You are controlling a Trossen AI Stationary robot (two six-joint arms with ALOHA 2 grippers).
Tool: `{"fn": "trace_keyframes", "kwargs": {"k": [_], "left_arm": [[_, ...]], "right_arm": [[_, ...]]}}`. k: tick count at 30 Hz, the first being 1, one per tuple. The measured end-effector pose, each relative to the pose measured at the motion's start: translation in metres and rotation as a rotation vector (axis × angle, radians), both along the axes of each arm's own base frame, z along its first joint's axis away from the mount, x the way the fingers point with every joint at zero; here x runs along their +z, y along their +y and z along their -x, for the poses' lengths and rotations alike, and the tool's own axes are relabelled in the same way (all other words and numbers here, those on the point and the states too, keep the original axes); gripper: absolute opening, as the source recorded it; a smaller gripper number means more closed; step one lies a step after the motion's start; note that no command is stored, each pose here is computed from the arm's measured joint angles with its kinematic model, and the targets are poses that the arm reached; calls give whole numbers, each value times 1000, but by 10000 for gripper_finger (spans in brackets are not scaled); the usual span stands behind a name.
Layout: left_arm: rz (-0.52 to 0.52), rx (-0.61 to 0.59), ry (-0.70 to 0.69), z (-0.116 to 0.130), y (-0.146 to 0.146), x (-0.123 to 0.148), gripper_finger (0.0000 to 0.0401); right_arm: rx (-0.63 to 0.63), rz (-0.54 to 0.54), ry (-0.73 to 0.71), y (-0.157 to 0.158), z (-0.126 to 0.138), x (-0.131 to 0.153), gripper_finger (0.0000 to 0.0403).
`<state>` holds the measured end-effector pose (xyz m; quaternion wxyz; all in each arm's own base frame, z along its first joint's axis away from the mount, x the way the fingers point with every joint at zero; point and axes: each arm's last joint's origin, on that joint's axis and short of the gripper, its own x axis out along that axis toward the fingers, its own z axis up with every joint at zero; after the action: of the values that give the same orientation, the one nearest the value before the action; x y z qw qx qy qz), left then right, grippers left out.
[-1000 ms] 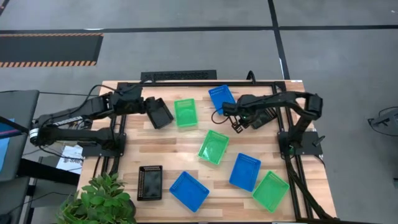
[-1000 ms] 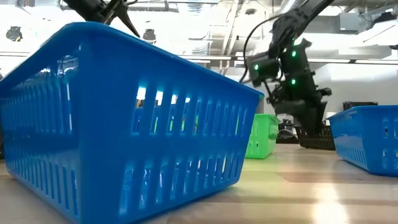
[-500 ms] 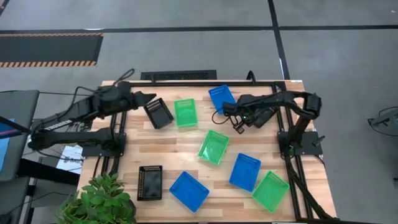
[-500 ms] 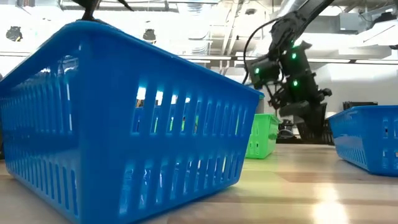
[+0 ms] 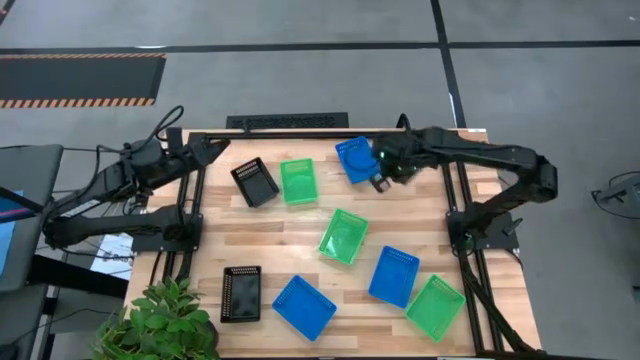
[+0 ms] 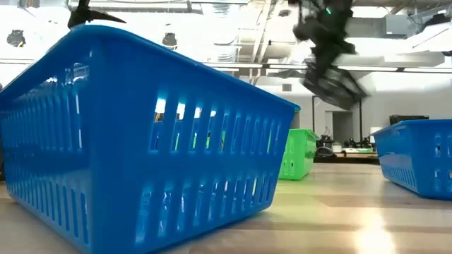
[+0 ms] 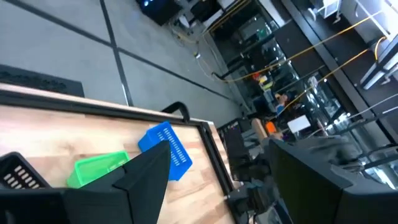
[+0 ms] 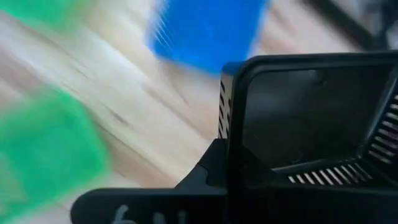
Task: Stack baskets by color
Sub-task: Stack the top right black bin on top of the top black bin
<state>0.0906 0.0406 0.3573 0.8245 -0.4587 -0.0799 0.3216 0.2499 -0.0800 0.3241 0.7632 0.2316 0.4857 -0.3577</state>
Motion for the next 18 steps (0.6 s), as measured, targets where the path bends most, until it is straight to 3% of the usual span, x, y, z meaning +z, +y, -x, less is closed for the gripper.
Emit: {"fn": "trace_keyframes", "kwargs": {"k": [3,7,12,18], "left_arm": [[-5,-1,-1,1,0,0,256],[-22,-5,12,1,0,0,256],[-44,-3,31,1,0,0,256],[-57,17,40,2,0,0,256]], "right_arm": [[128,114,-176,-4,-24,31,4],[333,246,-276,-8,-62,53,4],[617,431,-245,-4,-115,54,5],[953,587,-111,13,-172,25,5]]}}
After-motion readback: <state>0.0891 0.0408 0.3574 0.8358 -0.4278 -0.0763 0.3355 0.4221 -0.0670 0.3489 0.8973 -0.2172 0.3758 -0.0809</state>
